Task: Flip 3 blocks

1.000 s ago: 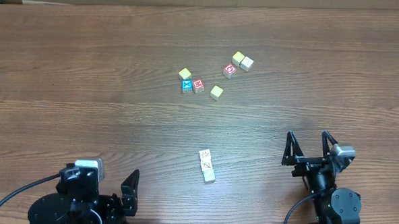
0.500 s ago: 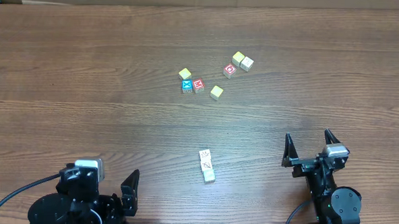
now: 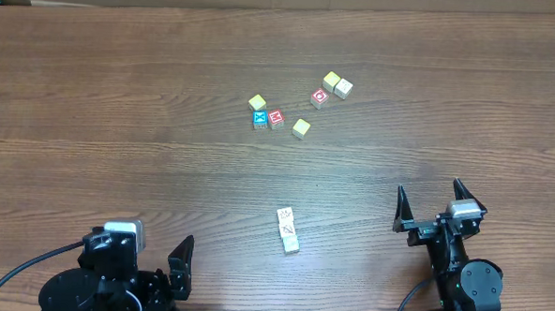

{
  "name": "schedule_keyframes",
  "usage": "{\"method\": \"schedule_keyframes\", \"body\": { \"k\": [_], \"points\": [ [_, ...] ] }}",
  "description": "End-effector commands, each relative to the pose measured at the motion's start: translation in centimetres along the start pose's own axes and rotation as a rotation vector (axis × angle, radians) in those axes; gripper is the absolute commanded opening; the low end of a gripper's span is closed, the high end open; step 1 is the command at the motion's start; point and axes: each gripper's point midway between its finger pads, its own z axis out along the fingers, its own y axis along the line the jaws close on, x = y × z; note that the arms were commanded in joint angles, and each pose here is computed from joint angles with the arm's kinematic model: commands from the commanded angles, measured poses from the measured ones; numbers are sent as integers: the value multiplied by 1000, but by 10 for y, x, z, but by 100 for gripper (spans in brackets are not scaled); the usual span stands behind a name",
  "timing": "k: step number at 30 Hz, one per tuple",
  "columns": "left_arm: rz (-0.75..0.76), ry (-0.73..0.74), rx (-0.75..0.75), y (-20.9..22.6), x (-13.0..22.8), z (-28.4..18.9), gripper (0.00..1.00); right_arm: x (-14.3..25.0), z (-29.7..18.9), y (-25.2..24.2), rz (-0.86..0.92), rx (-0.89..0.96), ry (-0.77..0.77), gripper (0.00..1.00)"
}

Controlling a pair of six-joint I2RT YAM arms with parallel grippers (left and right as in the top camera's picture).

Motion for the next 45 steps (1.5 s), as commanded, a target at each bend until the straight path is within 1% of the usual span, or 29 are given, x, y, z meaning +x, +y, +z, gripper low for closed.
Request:
{"method": "schedule_keyframes", "body": {
  "k": [1,24,28,30,32,36,38,41,45],
  "points": [
    [22,-14,14,-3,-3,-3,100,0,0,-2,-7,12,-9,100],
    [22,-14,14,-3,-3,-3,100,0,0,-2,-7,12,-9,100],
    [32,-32,-29,4,-7,-4,100,0,0,-2,-7,12,-9,100],
    [39,-38,-24,3,-8,-4,100,0,0,-2,-7,12,-9,100],
    [67,-79,-5,0,-19,0,100,0,0,-2,-7,12,-9,100],
    [202,-234,82,-17,-46,11,100,0,0,-2,-7,12,-9,100],
    [231,-304,119,-24,-53,17,100,0,0,-2,-7,12,-9,100],
    [251,-408,154,-29,-56,32,100,0,0,-2,-7,12,-9,100],
    [261,-502,207,-34,-46,62,100,0,0,-2,-7,12,-9,100]
  ]
}}
